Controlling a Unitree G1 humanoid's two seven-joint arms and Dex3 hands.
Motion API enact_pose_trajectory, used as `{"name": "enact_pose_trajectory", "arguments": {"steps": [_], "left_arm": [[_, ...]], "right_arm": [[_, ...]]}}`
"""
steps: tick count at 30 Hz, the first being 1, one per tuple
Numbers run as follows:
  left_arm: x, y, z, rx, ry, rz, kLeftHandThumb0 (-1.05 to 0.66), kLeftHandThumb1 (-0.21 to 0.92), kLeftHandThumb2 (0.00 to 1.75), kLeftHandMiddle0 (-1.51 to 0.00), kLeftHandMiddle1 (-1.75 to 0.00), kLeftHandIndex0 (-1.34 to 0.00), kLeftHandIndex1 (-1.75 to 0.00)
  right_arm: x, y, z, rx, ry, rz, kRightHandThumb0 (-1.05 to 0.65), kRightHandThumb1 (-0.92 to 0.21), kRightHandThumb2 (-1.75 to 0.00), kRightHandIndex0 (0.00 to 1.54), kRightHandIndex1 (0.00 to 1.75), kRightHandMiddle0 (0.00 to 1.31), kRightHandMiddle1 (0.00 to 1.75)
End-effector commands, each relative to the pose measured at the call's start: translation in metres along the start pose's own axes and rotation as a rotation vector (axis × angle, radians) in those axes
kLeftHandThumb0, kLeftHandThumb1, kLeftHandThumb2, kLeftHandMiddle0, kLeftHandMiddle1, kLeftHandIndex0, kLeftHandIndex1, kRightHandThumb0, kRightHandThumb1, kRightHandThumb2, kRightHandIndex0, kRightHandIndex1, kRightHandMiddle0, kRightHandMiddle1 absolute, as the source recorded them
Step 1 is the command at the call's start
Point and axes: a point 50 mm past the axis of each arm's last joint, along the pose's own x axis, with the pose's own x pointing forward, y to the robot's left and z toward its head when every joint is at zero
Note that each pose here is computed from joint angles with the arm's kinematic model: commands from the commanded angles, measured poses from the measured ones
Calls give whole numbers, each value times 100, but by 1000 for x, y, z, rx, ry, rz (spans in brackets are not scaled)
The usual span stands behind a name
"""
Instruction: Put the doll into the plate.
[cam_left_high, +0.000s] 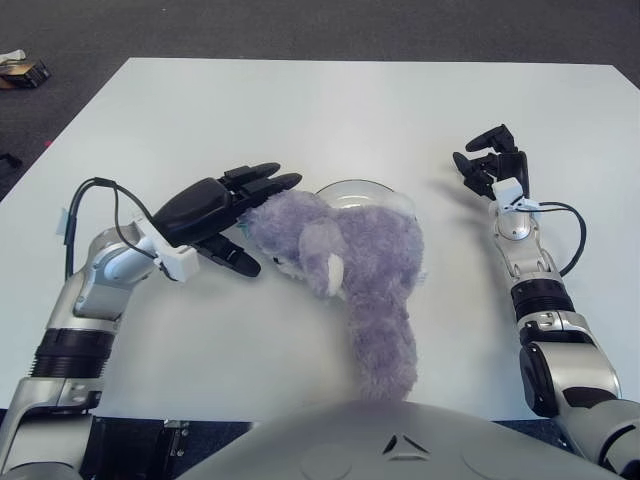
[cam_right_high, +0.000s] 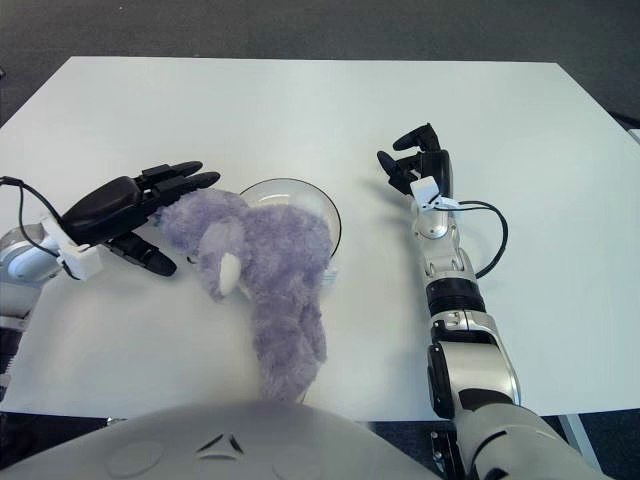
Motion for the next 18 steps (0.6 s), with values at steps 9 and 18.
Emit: {"name": "enact_pose_trajectory", "arguments": {"steps": [9, 18], "left_arm": [[23, 8, 2, 14, 9, 62, -69, 83, 0, -44, -7, -36, -11], [27, 16, 6, 15, 6, 114, -67, 84, 0, -44, -5, -36, -12]], "right_arm": [[10, -16, 1, 2, 11, -35, -35, -92, -45, 86, 80, 26, 167], [11, -25, 4, 6, -1, -50, -35, -92, -45, 86, 79, 26, 166]]}}
